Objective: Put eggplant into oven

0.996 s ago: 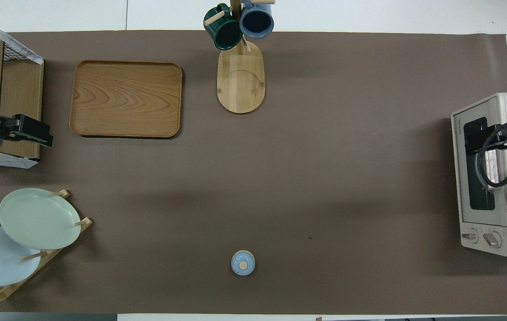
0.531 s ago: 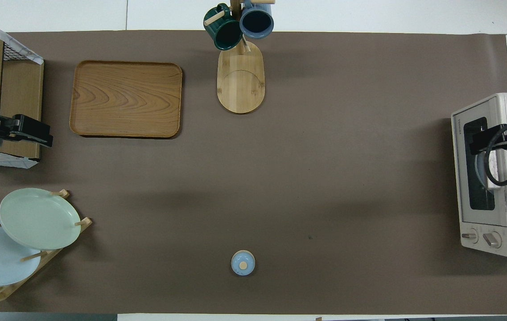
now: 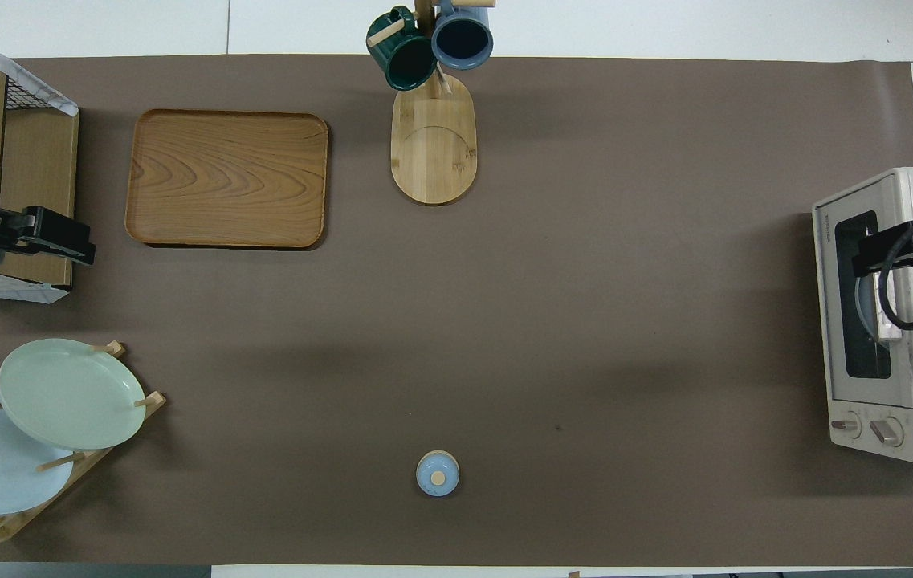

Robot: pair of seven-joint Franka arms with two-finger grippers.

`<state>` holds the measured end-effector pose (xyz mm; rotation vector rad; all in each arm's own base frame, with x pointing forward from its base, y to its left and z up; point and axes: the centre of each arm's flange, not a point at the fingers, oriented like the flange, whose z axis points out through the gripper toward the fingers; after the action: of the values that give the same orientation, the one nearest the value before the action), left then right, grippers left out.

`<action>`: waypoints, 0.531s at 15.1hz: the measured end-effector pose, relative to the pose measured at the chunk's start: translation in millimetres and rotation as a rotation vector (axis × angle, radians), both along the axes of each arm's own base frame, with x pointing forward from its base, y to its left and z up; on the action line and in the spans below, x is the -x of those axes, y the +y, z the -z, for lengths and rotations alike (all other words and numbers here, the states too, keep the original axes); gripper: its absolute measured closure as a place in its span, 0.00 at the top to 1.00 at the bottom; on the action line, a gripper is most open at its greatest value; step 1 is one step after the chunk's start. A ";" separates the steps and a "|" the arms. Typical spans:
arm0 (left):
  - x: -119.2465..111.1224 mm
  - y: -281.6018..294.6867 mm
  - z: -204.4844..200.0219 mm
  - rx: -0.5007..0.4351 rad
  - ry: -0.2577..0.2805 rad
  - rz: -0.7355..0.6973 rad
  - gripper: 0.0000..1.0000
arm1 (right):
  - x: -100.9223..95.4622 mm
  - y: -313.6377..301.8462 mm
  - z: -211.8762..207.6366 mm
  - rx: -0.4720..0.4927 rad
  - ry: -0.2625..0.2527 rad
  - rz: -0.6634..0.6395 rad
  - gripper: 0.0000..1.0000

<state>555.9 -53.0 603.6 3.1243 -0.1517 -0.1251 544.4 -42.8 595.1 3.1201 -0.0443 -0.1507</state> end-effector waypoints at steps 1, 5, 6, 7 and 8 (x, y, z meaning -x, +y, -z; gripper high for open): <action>0.0 0.0 0.0 0.000 0.000 0.000 1.00 | -0.1 0.3 0.0 0.000 0.000 0.004 1.00; 0.0 0.0 0.0 0.000 0.000 0.000 1.00 | 0.1 -5.3 -1.6 0.001 -0.004 0.018 1.00; 0.0 0.0 0.0 0.000 0.000 0.000 1.00 | -0.2 -5.7 -4.4 0.002 -0.009 0.019 1.00; 0.0 0.0 0.0 0.000 0.000 0.000 1.00 | -0.4 -5.8 -7.3 0.002 -0.015 0.019 1.00; 0.0 0.0 0.0 0.000 0.000 0.000 1.00 | -0.5 -6.1 -9.3 0.002 -0.019 0.020 1.00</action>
<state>555.9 -53.0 603.6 3.1243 -0.1517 -0.1251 544.9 -48.9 604.4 3.1198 -0.0761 -0.1205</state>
